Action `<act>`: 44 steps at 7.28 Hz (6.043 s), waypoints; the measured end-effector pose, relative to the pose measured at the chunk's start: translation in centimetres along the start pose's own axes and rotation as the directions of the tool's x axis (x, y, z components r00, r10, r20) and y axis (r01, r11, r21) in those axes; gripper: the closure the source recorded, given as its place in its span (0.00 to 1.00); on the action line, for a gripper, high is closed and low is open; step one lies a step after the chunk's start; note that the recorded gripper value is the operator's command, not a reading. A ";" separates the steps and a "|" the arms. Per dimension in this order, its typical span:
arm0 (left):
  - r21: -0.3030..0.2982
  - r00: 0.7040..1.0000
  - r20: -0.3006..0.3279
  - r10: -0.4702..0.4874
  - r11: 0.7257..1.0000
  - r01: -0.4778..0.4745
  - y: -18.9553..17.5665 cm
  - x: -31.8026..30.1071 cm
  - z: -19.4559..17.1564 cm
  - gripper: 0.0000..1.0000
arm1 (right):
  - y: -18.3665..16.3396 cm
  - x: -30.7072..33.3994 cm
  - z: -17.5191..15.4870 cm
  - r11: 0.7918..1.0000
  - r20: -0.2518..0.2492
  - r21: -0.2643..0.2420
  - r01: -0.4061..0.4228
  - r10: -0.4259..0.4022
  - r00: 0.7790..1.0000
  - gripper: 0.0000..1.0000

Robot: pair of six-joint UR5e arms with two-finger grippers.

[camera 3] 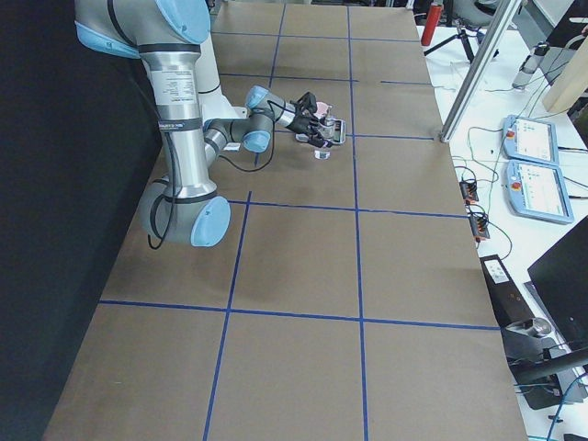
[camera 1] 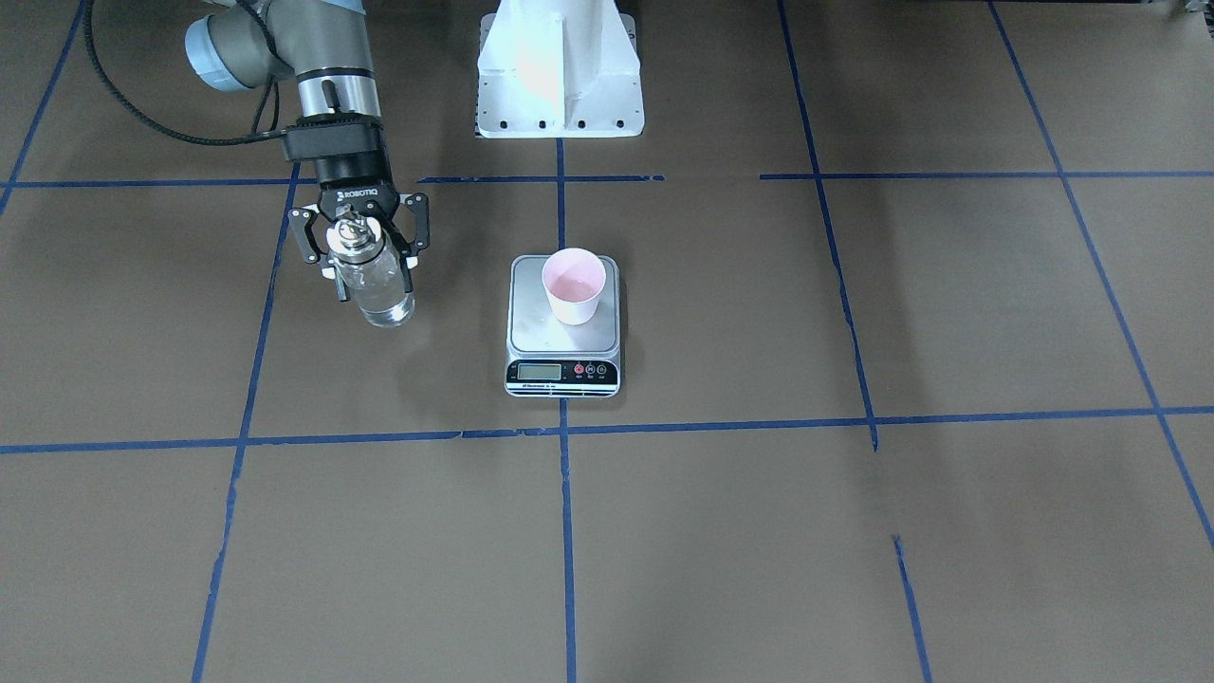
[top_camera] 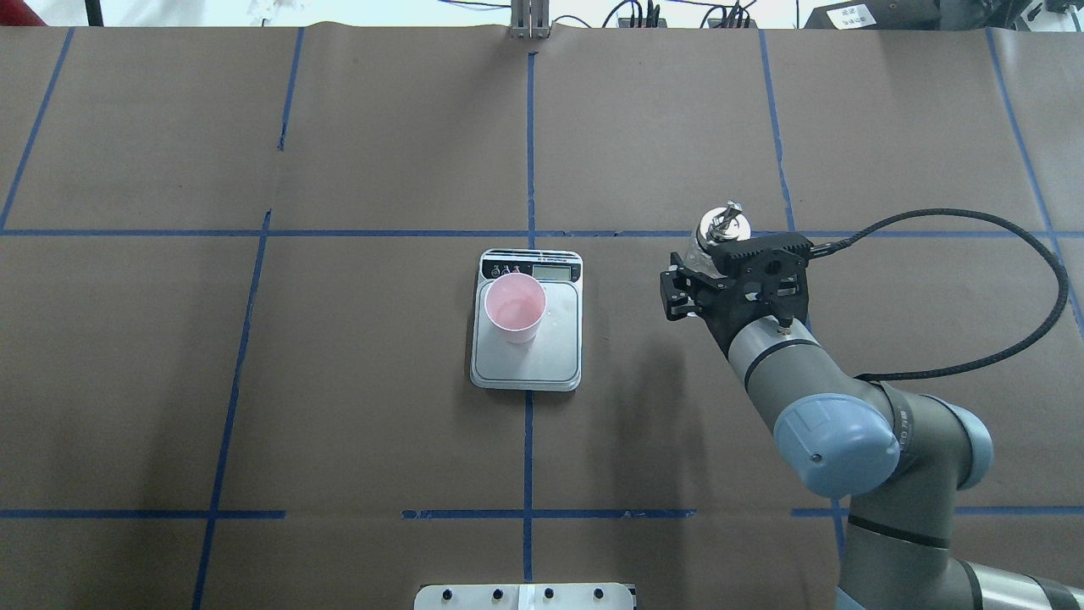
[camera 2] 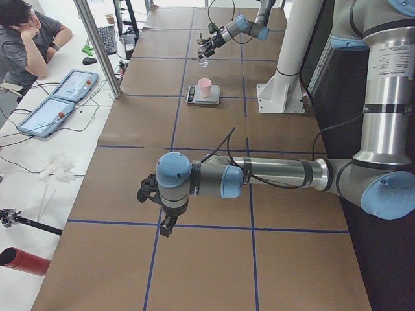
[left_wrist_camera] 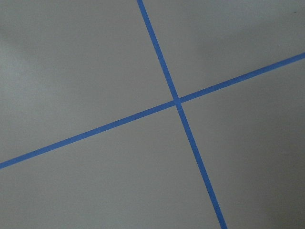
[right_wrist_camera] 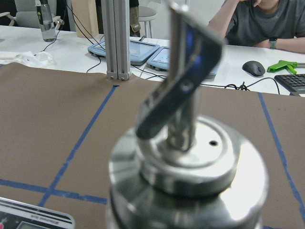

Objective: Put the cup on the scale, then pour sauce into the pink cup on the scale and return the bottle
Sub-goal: 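Turn the bottle upright and carry it back toward its spot, then lower the sauce bottle onto the table with the right gripper, then release the bottle and withdraw the right gripper away from it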

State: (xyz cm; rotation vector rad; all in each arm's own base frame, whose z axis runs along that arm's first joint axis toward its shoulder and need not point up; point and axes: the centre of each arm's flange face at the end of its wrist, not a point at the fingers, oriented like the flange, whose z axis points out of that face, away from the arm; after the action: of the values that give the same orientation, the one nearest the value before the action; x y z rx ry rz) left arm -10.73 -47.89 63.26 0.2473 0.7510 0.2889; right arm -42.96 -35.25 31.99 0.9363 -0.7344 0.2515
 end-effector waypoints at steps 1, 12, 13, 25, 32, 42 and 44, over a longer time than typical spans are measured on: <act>0.000 1.000 0.000 0.001 1.000 -0.001 0.0 0.0 0.0 0.00 | 1.3 2.5 0.3 1.000 -0.041 -0.006 -0.020 0.020 0.999 1.00; 0.005 1.000 0.002 0.006 1.000 -0.006 -0.2 0.2 -0.3 0.00 | 8.7 9.3 2.1 0.989 -0.131 0.115 -0.092 0.107 0.986 1.00; 0.005 1.000 0.002 0.006 1.000 -0.006 -0.2 0.2 -0.3 0.00 | 9.0 9.5 2.1 0.990 -0.133 0.112 -0.087 0.101 0.986 1.00; 0.005 1.000 0.002 0.008 1.000 -0.008 -0.3 0.3 -0.3 0.00 | 9.2 9.7 1.8 0.992 -0.119 0.093 -0.088 0.099 0.988 0.00; 0.006 1.000 0.002 0.012 1.000 -0.012 -0.5 0.4 -0.3 0.00 | 9.3 10.0 1.8 0.993 -0.120 0.088 -0.073 0.084 0.989 0.00; 0.003 1.000 0.001 0.011 1.000 -0.011 -0.4 0.4 -0.2 0.00 | 14.6 11.2 -5.7 0.999 -0.049 0.043 0.011 -0.008 0.999 0.00; 0.004 1.000 0.001 0.011 1.000 -0.011 -0.5 0.4 -0.2 0.00 | 14.5 13.4 -6.1 0.998 -0.065 0.004 0.063 -0.062 0.996 0.00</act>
State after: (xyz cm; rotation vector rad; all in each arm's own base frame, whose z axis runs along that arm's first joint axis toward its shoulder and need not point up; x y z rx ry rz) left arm -10.50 -48.17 62.73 0.2554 0.7494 0.2980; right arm -37.55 -23.31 47.97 0.9513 -0.6435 0.2282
